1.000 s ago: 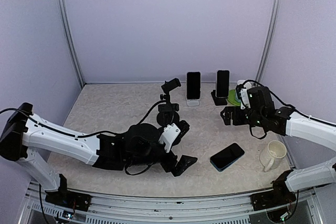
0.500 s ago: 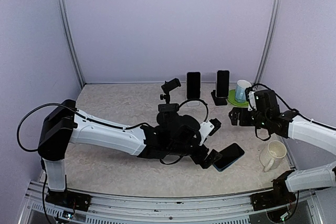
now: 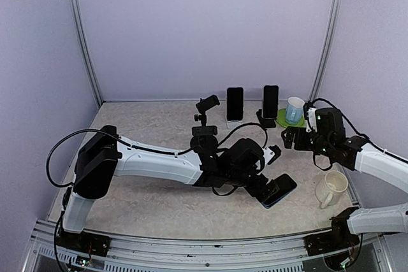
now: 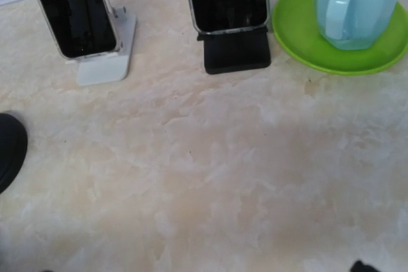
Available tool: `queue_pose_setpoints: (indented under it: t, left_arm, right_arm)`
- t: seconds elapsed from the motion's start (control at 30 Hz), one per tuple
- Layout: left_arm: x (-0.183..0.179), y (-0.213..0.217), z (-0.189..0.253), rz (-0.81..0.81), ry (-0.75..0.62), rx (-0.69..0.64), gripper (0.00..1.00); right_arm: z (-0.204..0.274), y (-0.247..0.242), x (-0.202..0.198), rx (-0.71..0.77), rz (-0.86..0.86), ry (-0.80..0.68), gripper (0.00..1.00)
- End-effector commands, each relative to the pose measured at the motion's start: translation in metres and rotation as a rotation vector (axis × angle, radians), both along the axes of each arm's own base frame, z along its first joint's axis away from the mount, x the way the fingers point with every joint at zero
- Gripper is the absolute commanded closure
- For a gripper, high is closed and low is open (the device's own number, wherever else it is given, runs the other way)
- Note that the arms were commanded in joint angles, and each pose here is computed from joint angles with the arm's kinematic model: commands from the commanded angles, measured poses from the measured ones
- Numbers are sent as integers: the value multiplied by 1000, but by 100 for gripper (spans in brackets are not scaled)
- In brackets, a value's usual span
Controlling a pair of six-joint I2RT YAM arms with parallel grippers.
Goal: Place the phone on the phone stand
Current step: Pick up the phone from the phone.
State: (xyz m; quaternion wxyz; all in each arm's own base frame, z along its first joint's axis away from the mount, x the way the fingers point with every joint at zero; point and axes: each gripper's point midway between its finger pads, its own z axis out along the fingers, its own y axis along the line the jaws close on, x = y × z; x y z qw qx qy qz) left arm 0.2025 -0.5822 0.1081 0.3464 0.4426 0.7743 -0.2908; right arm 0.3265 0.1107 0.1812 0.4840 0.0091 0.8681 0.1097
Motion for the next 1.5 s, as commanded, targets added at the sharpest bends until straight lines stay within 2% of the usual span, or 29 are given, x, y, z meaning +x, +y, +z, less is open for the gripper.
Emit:
queue_pose_setpoints:
  t: [0.0,0.53,1.0,1.47]
  left_arm:
    - [11,-5,-17,-3,23,42,1]
    - [21,-17,-51,-32,23,108,1]
    - [1,-26,-55,-103,96,81,1]
    - [-1,-27,-71,-58,102,101,1]
  right_arm:
    - [4,-5,0,12,-14,-22,0]
    - [2,-8,0,26,-24,-27,0]
    - [4,-11,-1,36,-32,-39,0]
    - [11,-12,-5,50,-30,-67,0]
